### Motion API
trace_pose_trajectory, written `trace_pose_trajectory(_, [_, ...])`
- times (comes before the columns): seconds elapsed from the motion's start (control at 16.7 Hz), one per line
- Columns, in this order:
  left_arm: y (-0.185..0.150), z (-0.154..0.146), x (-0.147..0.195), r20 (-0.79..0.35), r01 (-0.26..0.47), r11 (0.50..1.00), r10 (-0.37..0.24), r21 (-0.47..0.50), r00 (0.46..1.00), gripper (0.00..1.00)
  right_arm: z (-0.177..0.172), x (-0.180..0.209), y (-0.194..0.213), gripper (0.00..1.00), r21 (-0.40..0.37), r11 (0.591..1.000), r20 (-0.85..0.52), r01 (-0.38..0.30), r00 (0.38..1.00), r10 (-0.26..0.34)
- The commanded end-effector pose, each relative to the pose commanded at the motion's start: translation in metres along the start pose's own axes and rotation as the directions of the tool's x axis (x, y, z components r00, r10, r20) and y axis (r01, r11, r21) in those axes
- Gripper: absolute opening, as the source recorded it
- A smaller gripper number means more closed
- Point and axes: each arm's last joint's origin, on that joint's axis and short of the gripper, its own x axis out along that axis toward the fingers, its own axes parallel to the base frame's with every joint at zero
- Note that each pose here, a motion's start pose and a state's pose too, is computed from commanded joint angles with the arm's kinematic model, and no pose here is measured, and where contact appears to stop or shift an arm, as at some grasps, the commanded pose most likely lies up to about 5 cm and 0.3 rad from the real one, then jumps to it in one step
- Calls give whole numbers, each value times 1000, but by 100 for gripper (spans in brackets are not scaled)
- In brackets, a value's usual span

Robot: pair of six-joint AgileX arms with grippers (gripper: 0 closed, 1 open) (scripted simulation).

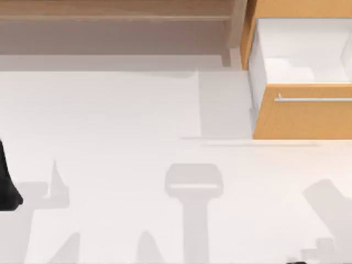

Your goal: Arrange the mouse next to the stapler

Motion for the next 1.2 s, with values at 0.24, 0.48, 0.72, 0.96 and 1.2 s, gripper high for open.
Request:
trace_pose_trajectory(0.24, [0, 0, 0, 0, 0, 1000, 0, 0, 1000, 100, 2, -3, 1, 0, 0, 1000, 28, -14, 1000, 14])
trace_pose_trajectory(0.48, [0, 0, 0, 0, 0, 1000, 0, 0, 1000, 100, 5, -6, 3, 0, 0, 1000, 57, -29, 998, 29])
trace_pose_trajectory(0.72, [0, 0, 0, 0, 0, 1000, 0, 0, 1000, 100, 6, -6, 3, 0, -1, 999, 77, -39, 996, 39])
trace_pose_trajectory(0.96, [0, 0, 0, 0, 0, 1000, 0, 0, 1000, 100, 6, -3, 3, 0, -1, 999, 76, -37, 996, 37])
trace_pose_trajectory(1.2, [0, 0, 0, 0, 0, 1000, 0, 0, 1000, 100, 3, 6, 1, 0, -2, 1000, 41, -18, 999, 18])
